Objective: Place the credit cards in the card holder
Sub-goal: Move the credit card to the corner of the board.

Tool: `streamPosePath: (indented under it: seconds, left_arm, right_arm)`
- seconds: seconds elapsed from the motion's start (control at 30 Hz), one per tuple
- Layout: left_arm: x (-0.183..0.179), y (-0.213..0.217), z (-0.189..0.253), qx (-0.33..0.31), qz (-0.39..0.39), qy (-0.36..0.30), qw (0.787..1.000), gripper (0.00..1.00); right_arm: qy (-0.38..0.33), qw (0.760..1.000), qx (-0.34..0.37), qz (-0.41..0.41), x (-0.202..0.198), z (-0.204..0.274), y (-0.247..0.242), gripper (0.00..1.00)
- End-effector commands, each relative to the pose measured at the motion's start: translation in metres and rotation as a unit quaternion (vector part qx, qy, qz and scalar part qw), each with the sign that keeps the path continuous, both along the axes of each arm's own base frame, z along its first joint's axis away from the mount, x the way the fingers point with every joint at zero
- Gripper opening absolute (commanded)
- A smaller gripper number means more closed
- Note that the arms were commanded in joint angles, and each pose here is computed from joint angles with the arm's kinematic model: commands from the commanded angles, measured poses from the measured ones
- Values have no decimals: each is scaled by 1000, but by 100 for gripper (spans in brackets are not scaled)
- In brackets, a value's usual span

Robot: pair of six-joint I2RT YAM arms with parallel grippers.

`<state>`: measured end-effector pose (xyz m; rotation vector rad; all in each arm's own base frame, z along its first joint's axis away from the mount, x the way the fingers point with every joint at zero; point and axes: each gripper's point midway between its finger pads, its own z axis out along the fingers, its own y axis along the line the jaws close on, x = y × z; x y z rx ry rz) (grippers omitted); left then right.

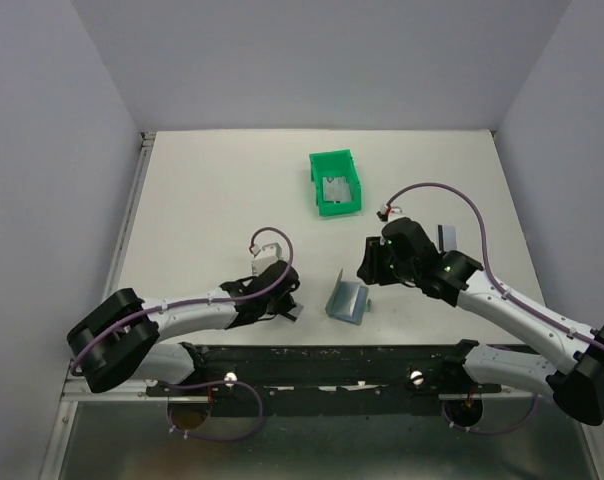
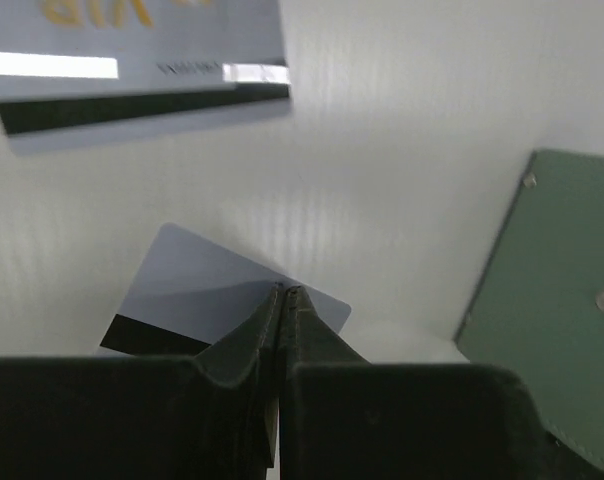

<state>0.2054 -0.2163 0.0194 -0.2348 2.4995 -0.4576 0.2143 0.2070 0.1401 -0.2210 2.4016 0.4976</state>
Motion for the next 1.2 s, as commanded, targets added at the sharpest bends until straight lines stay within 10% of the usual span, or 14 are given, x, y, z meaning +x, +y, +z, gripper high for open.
streamPosePath:
  seconds: [0.0,0.33,0.63,1.17]
  left_arm:
    - [-84,15,-48,45,-2,116,992,11]
    - [-96,19,-9,23,-7,73,997,12]
    - [-51,16,67,-67,-2,-101,993,32]
    - [12,-1,49,-9,-14,-120,993,49]
  right_arm:
    - [5,1000,3,0,-1,-1,0,47]
    - [-2,1000,18,5,-2,8,3,47]
    - [-37,996,72,38,-11,39,11,47]
    - [-20,996,77,28,-24,28,2,48]
